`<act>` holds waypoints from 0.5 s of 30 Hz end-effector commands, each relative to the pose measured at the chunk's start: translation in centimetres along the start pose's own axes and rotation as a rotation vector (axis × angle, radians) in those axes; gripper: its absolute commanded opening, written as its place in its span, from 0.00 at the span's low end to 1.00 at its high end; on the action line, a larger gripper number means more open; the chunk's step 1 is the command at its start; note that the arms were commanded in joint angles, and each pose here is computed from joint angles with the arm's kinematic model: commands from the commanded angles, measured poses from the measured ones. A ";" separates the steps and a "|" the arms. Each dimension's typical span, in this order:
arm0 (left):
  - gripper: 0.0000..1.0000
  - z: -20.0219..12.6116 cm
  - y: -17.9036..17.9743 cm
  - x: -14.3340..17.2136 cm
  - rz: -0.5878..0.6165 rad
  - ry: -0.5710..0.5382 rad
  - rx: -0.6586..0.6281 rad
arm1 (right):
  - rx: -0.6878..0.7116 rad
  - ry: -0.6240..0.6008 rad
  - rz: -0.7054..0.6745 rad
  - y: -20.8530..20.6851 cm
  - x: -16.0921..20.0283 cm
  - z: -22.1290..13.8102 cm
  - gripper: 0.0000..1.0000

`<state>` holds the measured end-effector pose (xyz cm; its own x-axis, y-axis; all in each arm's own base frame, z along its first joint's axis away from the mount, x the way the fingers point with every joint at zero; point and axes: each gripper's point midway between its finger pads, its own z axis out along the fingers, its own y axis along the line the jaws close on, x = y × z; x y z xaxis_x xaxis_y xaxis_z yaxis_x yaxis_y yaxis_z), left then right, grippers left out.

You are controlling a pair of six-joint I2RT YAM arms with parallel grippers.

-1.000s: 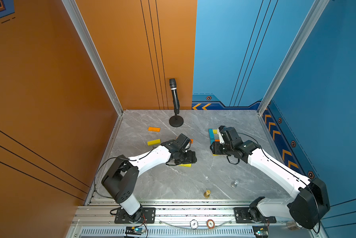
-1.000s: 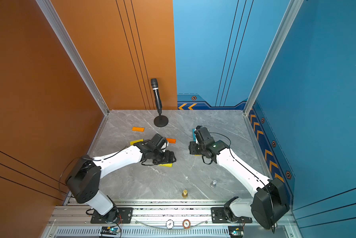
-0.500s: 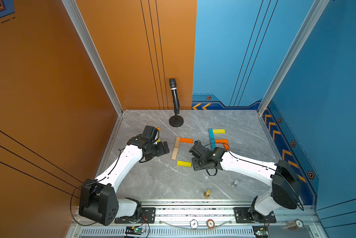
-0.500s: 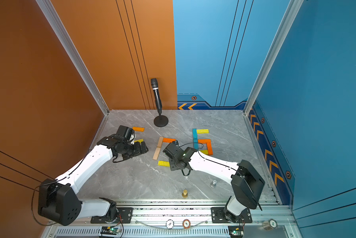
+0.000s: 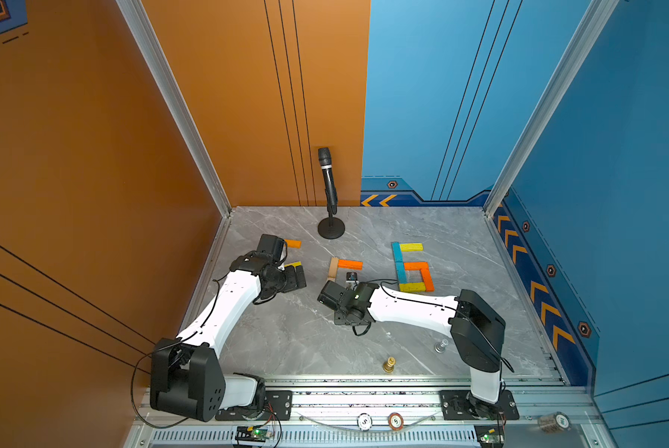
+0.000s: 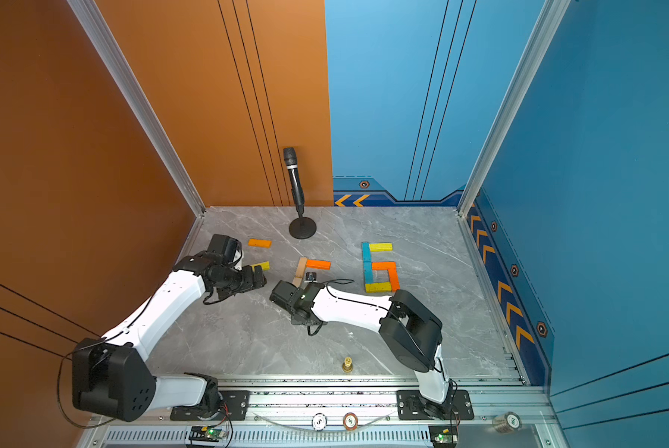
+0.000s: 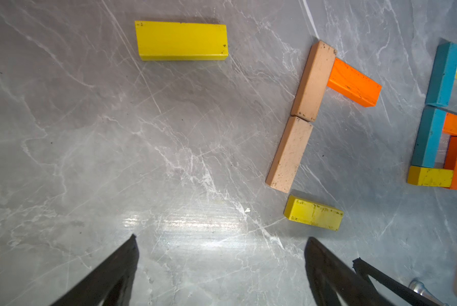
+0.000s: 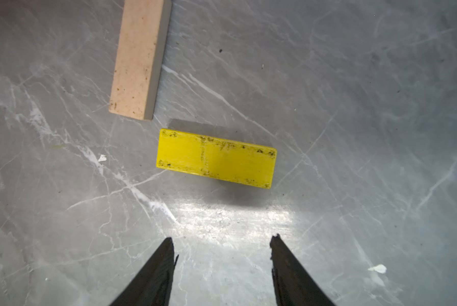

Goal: Assemble the number 6 with building blocks
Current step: Assemble the building block at the center of the board.

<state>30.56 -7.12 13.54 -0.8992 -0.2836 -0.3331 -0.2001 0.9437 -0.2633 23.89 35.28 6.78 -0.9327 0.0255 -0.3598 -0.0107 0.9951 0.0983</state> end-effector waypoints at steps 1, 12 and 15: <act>0.98 -0.8 0.4 -0.4 0.002 -0.042 0.001 | 0.034 0.037 0.053 -0.3 0.3 0.8 0.59; 0.98 -0.6 0.4 0.3 -0.012 -0.034 0.026 | 0.058 0.128 0.058 0.2 1.0 4.2 0.59; 0.98 -0.5 0.3 0.3 -0.013 -0.027 0.034 | 0.064 0.136 0.067 0.2 0.7 5.1 0.58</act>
<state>30.09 -6.84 13.70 -0.8870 -0.2943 -0.3557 -0.1990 0.9390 -0.2806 24.89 36.22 2.55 -0.9650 0.0647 -0.2541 0.0467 0.9960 0.0764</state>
